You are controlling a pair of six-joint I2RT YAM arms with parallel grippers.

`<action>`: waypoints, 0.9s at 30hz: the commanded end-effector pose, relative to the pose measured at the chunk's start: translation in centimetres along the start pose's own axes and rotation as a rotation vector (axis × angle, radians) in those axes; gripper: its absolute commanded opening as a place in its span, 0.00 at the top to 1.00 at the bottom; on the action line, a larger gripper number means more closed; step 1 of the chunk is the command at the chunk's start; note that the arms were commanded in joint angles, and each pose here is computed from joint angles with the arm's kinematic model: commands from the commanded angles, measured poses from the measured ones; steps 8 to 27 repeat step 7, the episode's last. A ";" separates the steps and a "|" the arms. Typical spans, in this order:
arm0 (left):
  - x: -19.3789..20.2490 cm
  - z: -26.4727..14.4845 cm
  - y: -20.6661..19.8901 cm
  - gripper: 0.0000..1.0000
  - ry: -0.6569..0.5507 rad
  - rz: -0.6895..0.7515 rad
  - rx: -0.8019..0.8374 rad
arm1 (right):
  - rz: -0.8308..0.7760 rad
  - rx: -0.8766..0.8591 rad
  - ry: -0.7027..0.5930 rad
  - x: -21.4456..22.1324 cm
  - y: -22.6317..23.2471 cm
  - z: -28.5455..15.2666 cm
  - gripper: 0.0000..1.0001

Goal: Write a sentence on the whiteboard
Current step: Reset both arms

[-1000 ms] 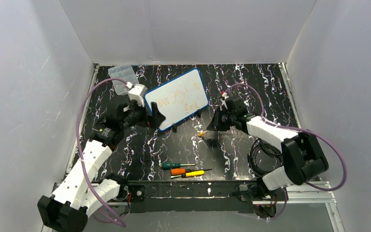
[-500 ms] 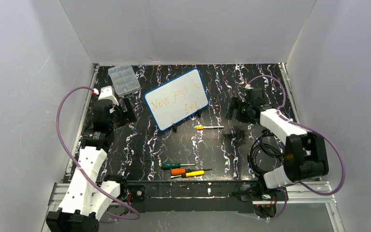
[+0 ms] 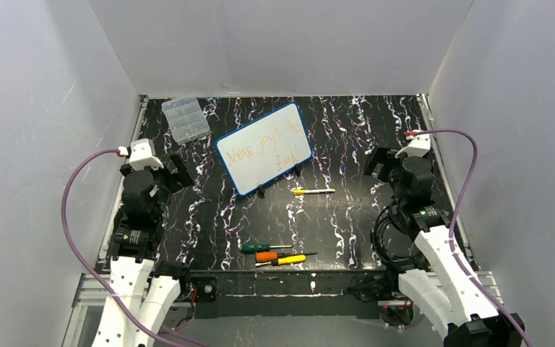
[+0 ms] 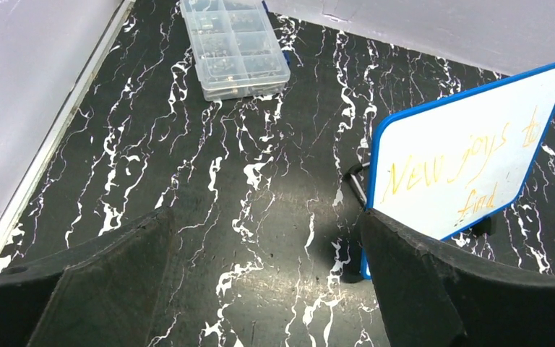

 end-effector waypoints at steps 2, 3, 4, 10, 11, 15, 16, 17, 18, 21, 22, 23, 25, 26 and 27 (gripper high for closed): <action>0.5 0.5 0.5 0.02 0.007 0.011 -0.028 | -0.017 0.017 -0.113 -2.7 -0.2 -0.4 0.01; 0.5 0.5 0.6 0.02 0.008 0.012 -0.029 | -0.018 0.018 -0.111 -2.8 -0.3 -0.5 0.01; 0.6 0.5 0.6 0.02 0.008 0.009 -0.031 | -0.020 0.020 -0.108 -2.8 -0.3 -0.5 0.01; 0.4 0.5 0.6 0.02 0.002 0.002 -0.034 | -0.010 0.013 -0.110 -3.0 -0.1 -0.6 0.01; 0.4 0.5 0.6 0.02 0.002 0.002 -0.034 | -0.010 0.013 -0.110 -3.0 -0.1 -0.6 0.01; 0.4 0.5 0.6 0.02 0.002 0.002 -0.034 | -0.010 0.013 -0.110 -3.0 -0.1 -0.6 0.01; 0.4 0.5 0.6 0.02 0.002 0.002 -0.034 | -0.010 0.013 -0.110 -3.0 -0.1 -0.6 0.01; 0.4 0.5 0.6 0.02 0.002 0.002 -0.034 | -0.010 0.013 -0.110 -3.0 -0.1 -0.6 0.01; 0.4 0.5 0.6 0.02 0.002 0.002 -0.034 | -0.010 0.013 -0.110 -3.0 -0.1 -0.6 0.01; 0.4 0.5 0.6 0.02 0.002 0.002 -0.034 | -0.010 0.013 -0.110 -3.0 -0.1 -0.6 0.01; 0.4 0.5 0.6 0.02 0.002 0.002 -0.034 | -0.010 0.013 -0.110 -3.0 -0.1 -0.6 0.01; 0.4 0.5 0.6 0.02 0.002 0.002 -0.034 | -0.010 0.013 -0.110 -3.0 -0.1 -0.6 0.01; 0.4 0.5 0.6 0.02 0.002 0.002 -0.034 | -0.010 0.013 -0.110 -3.0 -0.1 -0.6 0.01; 0.4 0.5 0.6 0.02 0.002 0.002 -0.034 | -0.010 0.013 -0.110 -3.0 -0.1 -0.6 0.01; 0.4 0.5 0.6 0.02 0.002 0.002 -0.034 | -0.010 0.013 -0.110 -3.0 -0.1 -0.6 0.01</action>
Point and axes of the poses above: each gripper's point midway between its finger pads, its own z axis out along the fingers, its own y axis along the line the jaws close on, x = y × z, the point moved 1 cm from there along -z, back along the fingers, and after that the axes turned 1 degree about z, right-handed, at the moved point
